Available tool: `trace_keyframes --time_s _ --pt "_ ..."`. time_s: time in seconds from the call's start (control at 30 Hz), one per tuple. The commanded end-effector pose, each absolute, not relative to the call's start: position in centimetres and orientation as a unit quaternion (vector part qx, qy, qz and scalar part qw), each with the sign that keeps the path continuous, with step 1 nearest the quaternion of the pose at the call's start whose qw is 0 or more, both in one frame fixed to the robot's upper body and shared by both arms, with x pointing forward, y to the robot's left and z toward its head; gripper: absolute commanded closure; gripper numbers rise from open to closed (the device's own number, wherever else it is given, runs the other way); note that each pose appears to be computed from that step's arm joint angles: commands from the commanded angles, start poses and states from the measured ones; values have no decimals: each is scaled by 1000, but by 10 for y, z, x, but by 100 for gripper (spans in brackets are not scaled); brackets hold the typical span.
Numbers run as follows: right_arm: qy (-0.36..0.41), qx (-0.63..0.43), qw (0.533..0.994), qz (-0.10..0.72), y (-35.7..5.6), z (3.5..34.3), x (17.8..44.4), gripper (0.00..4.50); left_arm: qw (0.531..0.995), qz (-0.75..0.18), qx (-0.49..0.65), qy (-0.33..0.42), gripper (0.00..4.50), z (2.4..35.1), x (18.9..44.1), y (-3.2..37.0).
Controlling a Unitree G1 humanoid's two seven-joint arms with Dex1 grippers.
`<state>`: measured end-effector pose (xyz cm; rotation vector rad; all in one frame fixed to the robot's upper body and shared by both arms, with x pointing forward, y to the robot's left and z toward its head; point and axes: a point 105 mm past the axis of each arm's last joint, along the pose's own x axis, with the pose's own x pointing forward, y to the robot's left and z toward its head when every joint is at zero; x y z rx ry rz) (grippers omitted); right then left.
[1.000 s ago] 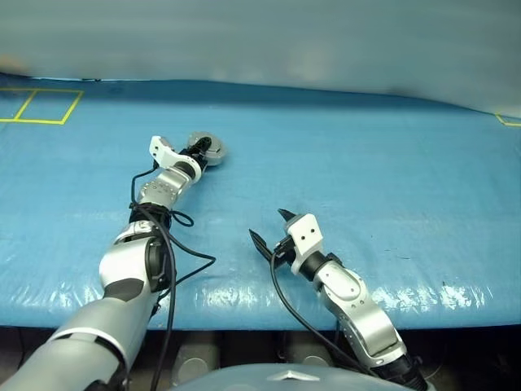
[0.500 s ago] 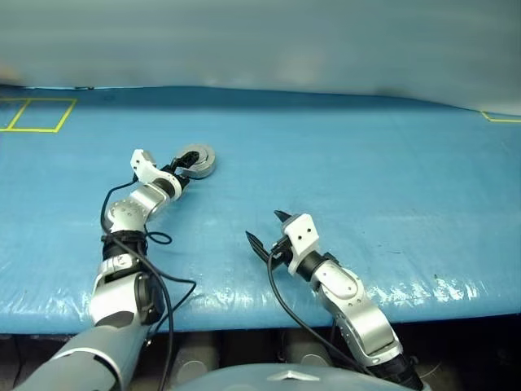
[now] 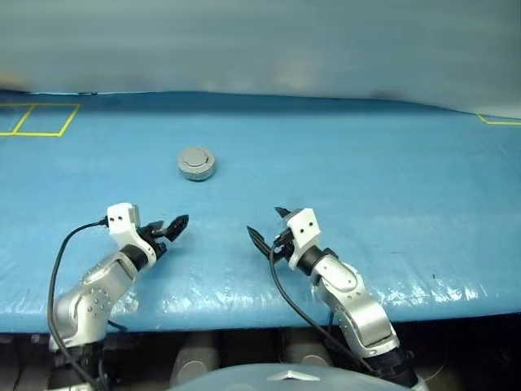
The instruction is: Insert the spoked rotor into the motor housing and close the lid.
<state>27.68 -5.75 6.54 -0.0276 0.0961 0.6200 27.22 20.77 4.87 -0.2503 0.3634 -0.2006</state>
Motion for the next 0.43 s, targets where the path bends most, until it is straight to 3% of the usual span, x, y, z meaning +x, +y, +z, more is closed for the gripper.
trace_keyframes --time_s 0.03,0.17,0.43 --pt "23 -6 955 296 -62 75 277 0 992 -96 36 75 2 77 272 203" --pt "-3 -5 956 294 -65 81 275 0 991 -74 108 11 2 86 264 197" --pt "-7 -2 954 301 -64 81 270 0 993 -71 89 -16 2 84 259 186"
